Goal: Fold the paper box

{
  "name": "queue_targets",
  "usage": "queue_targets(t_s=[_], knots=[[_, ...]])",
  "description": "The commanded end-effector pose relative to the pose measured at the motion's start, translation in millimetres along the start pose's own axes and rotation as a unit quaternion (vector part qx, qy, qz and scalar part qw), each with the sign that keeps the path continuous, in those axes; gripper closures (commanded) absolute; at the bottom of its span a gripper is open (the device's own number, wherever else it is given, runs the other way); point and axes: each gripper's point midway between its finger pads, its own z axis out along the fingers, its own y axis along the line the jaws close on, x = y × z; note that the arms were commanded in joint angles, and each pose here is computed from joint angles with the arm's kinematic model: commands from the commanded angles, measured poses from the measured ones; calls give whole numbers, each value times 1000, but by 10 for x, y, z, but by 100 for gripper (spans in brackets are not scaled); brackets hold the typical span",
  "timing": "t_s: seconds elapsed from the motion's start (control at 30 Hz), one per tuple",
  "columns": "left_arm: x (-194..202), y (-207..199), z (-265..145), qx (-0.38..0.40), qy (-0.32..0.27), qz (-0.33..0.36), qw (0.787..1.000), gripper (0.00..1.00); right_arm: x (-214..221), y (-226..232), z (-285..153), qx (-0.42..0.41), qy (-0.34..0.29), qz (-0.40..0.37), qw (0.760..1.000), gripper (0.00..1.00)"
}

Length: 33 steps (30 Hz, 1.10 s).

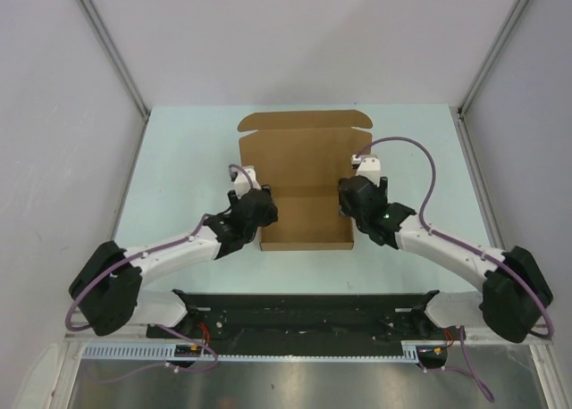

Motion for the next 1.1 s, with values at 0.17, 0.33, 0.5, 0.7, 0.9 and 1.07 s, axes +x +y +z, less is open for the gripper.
queue_targets(t_s=[0.17, 0.33, 0.5, 0.7, 0.9, 1.07], knots=[[-685, 27, -542, 25, -75, -20, 997, 30, -1129, -335, -739, -16, -145, 57, 988, 24], [-1098, 74, -805, 65, -143, -25, 987, 29, -1471, -498, -541, -70, -212, 93, 970, 22], [-1317, 190, -936, 105, -175, -50, 978, 26, -1628, -347, -339, -206, -223, 78, 950, 20], [-1307, 201, -1022, 155, -190, -75, 966, 25, -1622, -225, -6, -284, -227, 76, 929, 21], [-1094, 290, -865, 129, -152, -59, 978, 25, -1455, -286, 370, -285, -198, 83, 934, 22], [-1096, 363, -834, 123, -155, -58, 979, 25, -1373, -295, 551, -296, -189, 80, 933, 23]])
